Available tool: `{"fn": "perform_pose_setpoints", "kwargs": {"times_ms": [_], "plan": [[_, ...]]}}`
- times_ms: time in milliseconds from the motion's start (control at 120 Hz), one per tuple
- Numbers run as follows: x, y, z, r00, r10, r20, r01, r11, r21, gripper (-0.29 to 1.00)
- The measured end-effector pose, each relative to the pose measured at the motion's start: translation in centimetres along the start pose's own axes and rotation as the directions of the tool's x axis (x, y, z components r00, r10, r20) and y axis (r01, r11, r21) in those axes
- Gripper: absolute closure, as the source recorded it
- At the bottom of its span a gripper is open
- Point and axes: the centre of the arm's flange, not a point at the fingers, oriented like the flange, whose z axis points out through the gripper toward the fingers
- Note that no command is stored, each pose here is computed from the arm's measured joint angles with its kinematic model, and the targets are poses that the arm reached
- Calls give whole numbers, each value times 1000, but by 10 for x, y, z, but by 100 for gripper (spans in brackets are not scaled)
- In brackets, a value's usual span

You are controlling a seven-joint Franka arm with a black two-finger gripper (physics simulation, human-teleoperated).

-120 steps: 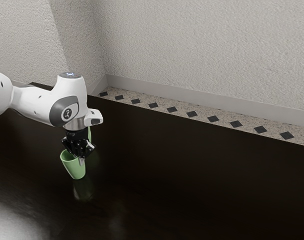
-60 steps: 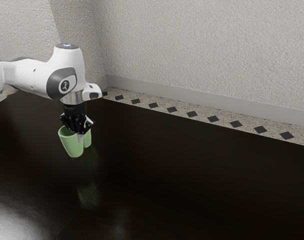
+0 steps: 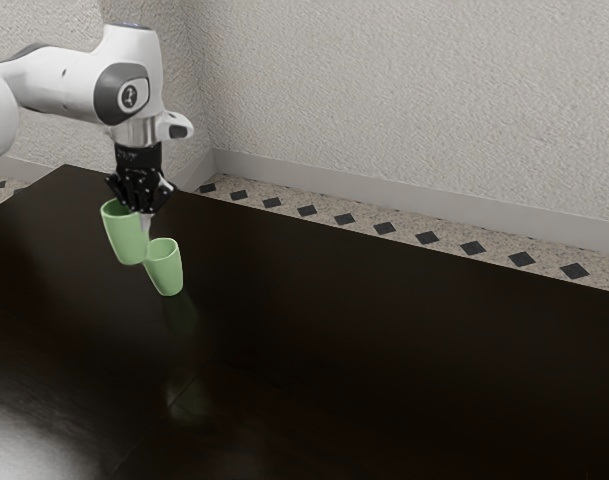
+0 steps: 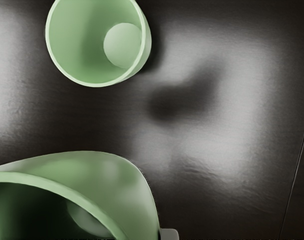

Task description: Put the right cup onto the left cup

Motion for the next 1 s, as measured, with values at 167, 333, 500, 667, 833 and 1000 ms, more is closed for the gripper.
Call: {"fn": "perform_pose_setpoints", "kwargs": {"times_ms": [167, 333, 500, 667, 833, 1000], "plan": [[27, -16, 7, 999, 0, 32, 0, 1000, -14, 79], [51, -24, 5, 1000, 10, 18, -10, 999, -33, 79], [65, -32, 13, 1000, 17, 0, -17, 998, -58, 79], [86, -40, 24, 999, 22, -27, -24, 997, -76, 79], [92, -44, 30, 999, 31, -42, -35, 995, -91, 79], [96, -44, 32, 997, 44, -58, -50, 994, -94, 79]]}}
